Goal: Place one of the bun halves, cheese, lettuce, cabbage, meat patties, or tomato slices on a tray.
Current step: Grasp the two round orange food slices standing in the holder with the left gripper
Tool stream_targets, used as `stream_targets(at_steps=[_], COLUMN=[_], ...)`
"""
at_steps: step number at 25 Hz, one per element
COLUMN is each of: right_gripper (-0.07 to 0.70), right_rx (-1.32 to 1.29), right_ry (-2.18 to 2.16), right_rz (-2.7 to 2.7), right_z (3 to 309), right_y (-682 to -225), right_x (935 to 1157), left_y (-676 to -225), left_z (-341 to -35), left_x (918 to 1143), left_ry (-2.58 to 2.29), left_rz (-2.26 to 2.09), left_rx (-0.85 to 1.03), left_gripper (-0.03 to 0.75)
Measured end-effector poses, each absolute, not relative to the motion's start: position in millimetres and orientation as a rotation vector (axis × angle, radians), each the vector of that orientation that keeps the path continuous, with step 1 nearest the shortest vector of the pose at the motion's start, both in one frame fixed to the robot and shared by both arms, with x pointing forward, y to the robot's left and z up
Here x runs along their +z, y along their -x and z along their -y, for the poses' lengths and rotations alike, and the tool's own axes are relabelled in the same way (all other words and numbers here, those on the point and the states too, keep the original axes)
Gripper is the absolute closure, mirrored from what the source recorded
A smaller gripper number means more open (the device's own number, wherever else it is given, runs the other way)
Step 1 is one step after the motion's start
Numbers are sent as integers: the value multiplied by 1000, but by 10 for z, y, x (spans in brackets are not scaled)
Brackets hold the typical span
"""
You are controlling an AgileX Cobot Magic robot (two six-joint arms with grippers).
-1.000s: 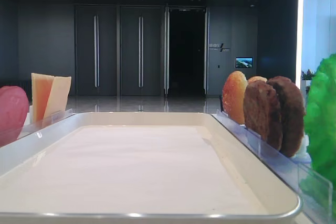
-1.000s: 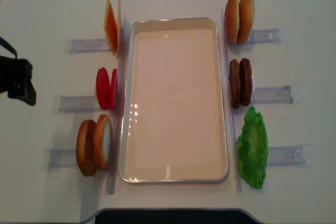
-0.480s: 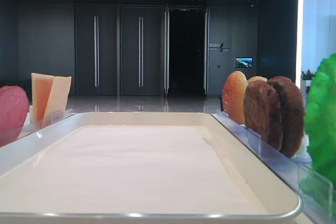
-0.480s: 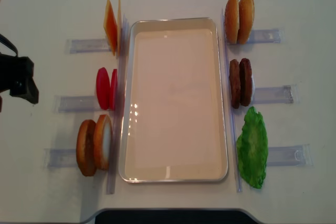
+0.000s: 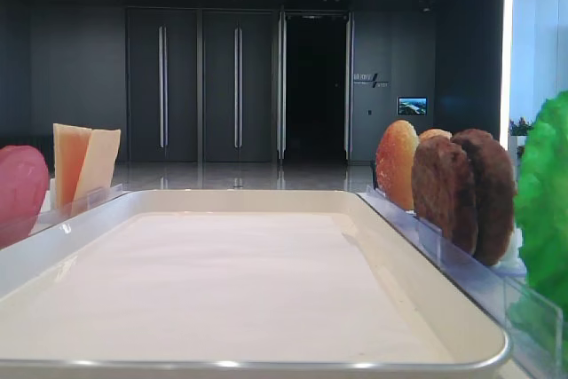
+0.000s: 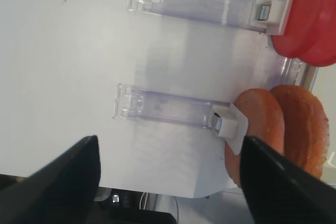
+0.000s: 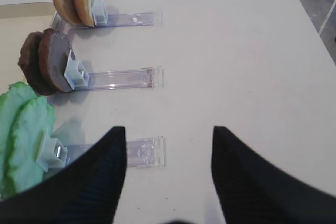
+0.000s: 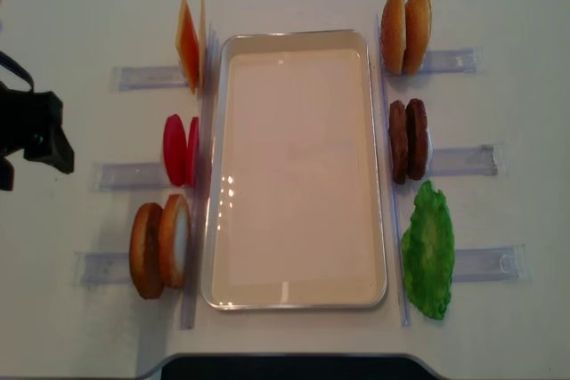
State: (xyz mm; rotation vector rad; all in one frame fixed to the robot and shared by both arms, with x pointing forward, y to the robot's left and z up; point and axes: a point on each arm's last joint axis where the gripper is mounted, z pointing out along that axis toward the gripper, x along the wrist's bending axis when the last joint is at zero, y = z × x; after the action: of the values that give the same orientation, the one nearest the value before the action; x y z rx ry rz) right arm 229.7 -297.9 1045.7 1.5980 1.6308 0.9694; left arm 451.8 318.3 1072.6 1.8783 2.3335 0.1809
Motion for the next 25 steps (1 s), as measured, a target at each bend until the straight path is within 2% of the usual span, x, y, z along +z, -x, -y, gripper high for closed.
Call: stream_targets(at_steps=[7, 21, 25], right_gripper=[249, 249, 249], right_rx=[969, 969, 969], right_ry=[-1598, -1598, -1598], right_rz=[-1631, -1631, -1631], right_z=[2979, 2979, 2979], right_y=[-2297, -2297, -2297], right_x=[10457, 10457, 10457], left_y=[-4525, -4314, -4248], left_z=[-3058, -2048, -1841], left_x=[10726, 10716, 10664], left_ry=[-1852, -2034, -2063], left_rz=[-2340, -2154, -2156], left_rx=[157, 54, 36], left_gripper=[83, 83, 83])
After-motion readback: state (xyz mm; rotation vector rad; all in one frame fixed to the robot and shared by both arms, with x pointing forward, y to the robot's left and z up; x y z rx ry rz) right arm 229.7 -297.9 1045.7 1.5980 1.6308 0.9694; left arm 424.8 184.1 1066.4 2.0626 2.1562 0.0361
